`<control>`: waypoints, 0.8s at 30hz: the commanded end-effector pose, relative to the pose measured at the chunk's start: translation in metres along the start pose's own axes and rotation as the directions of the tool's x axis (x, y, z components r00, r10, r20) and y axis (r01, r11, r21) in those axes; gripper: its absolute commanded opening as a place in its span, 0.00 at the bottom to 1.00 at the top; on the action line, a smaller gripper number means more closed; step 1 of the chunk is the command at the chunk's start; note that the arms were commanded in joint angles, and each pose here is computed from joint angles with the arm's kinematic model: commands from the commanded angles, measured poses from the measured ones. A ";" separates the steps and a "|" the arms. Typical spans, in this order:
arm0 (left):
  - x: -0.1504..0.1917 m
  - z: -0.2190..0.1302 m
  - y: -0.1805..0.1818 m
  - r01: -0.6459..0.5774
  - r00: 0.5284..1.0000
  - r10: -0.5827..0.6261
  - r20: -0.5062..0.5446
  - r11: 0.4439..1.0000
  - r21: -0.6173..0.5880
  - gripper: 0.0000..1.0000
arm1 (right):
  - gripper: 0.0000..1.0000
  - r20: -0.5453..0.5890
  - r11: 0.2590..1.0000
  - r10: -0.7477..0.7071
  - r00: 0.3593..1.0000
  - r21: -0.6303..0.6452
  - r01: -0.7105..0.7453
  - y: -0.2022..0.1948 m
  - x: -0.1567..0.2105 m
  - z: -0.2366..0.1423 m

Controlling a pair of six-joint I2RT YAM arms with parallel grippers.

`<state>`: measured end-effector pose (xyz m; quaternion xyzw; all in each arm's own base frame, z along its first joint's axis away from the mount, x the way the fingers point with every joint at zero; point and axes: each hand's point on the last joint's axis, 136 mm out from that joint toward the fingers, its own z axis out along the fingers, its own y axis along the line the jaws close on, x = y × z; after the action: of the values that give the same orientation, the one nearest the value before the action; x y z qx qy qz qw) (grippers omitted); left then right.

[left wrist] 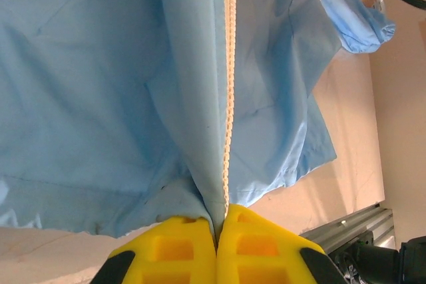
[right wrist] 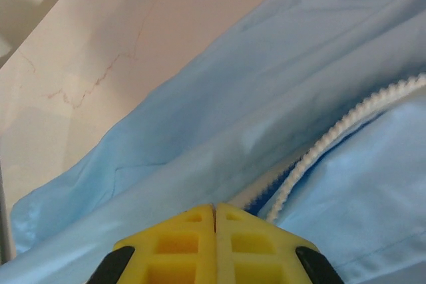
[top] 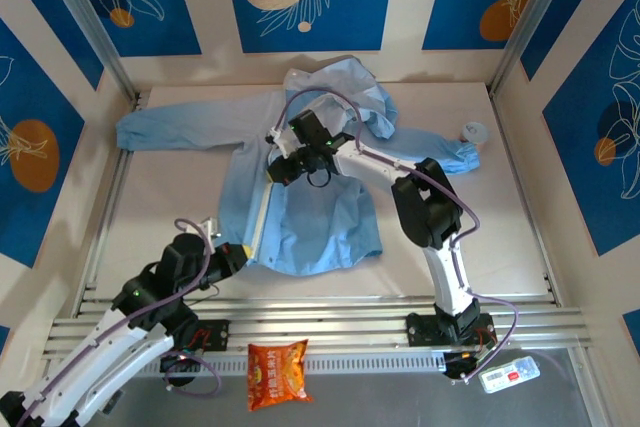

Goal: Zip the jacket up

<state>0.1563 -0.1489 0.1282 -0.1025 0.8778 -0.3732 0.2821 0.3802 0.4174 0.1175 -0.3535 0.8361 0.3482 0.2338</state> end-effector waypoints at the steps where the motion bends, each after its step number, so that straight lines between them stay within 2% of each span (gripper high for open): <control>1: 0.011 -0.016 -0.004 -0.029 0.997 0.029 -0.066 1.000 -0.001 0.00 | 0.00 0.117 0.987 -0.035 0.993 0.161 0.016 -0.059 -0.043 -0.020; 14: 0.010 -0.038 -0.006 -0.075 0.996 0.075 -0.054 0.997 -0.001 0.00 | 0.00 0.160 0.984 -0.043 0.986 0.178 0.014 -0.086 -0.073 -0.035; 18: 0.013 -0.031 0.001 -0.052 0.997 0.051 -0.064 0.998 -0.019 0.00 | 0.00 0.148 0.996 -0.036 0.988 0.081 0.024 -0.065 -0.074 -0.036; 22: 0.020 -0.021 0.030 0.042 0.997 -0.050 -0.061 0.991 -0.128 0.00 | 0.00 0.085 1.000 0.006 0.996 0.004 -0.006 -0.034 -0.058 -0.025; 24: 0.026 -0.014 0.039 0.076 0.994 -0.087 -0.071 0.985 -0.154 0.00 | 0.05 0.053 0.999 0.025 0.998 -0.030 -0.023 -0.017 -0.048 -0.015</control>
<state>0.1328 -0.1297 0.1209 -0.1095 0.8985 -0.3421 0.2521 0.4589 0.3950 0.1511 -0.3212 0.8342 0.3368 0.2956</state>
